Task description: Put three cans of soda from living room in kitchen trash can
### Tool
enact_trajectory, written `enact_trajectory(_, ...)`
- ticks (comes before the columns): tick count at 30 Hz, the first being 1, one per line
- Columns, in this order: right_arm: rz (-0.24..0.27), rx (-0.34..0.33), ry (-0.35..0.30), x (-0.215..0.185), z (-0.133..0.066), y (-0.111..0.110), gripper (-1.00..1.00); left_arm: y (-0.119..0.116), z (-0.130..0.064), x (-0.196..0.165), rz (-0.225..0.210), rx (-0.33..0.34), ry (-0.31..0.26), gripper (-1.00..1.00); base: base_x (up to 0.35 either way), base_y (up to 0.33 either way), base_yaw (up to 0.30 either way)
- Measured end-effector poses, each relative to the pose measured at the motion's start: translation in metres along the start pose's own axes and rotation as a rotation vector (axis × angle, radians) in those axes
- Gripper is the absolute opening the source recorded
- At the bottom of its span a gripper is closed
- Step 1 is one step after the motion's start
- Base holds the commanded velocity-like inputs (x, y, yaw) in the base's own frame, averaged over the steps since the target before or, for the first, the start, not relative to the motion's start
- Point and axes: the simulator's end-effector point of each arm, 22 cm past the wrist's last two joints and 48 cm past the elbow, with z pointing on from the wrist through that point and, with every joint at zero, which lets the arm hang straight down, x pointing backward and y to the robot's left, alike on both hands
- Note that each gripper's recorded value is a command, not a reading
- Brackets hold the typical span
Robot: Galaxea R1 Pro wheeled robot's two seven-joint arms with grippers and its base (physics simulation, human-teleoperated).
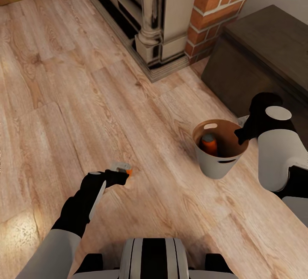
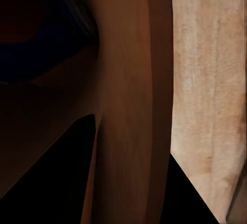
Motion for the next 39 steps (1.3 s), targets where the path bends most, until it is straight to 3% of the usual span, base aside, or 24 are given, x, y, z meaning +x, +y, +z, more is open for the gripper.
enact_trajectory(13,-0.007,0.007,0.013,0.008,-0.024,-0.002,-1.00,-0.007,-0.025,-0.004,-0.008,0.001,0.043,-1.00,0.000,0.000,0.000)
enact_trajectory(39,-0.009,0.004,0.035,0.024,-0.072,-0.009,-1.00,-0.016,-0.077,-0.031,-0.009,0.003,0.045,-1.00,0.000,0.000,0.000)
